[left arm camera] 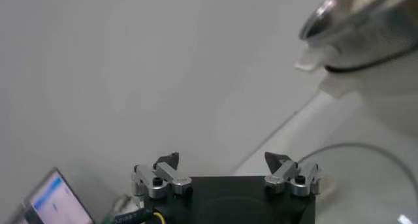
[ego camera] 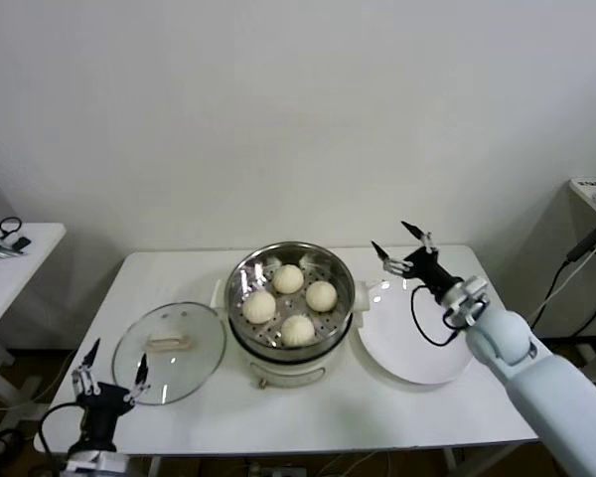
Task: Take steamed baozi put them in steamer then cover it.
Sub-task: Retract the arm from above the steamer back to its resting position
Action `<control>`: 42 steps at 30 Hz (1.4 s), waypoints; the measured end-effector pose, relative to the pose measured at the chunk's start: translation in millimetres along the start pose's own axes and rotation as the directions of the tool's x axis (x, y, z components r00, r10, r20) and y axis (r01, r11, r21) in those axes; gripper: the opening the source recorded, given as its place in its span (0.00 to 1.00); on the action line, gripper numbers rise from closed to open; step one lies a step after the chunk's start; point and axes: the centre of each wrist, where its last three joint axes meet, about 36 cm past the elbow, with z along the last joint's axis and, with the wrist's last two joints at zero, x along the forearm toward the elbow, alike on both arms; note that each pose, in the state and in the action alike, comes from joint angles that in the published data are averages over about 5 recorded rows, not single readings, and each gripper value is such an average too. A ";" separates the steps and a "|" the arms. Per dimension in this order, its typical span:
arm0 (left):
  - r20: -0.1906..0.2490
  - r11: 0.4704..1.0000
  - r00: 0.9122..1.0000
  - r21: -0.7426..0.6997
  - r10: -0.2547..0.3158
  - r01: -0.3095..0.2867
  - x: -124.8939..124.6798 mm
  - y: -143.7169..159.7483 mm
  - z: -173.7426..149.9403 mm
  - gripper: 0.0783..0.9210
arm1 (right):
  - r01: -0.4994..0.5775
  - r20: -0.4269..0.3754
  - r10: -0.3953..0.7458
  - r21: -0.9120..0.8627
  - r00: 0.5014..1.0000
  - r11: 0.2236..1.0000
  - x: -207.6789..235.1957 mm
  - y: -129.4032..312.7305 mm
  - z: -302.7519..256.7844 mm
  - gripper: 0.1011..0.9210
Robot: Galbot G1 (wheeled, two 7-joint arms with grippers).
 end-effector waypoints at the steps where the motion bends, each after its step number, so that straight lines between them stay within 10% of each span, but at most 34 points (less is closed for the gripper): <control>1: 0.001 0.999 1.000 -0.045 0.000 0.000 -0.5 -0.2 -0.3 0.88 | -0.019 0.000 0.019 -0.012 1.000 1.000 5.6 0.8 3.7 0.88; 17: 0.015 0.832 1.000 -0.554 0.024 -0.012 -24.9 -47.8 2.5 0.88 | -0.177 -0.119 0.167 -0.083 0.979 0.981 87.4 11.9 43.1 0.88; 42: -0.012 0.666 1.000 -0.745 0.028 -0.028 -114.1 -91.2 37.6 0.88 | -0.200 -0.224 0.186 -0.039 0.957 0.979 128.3 29.1 75.2 0.88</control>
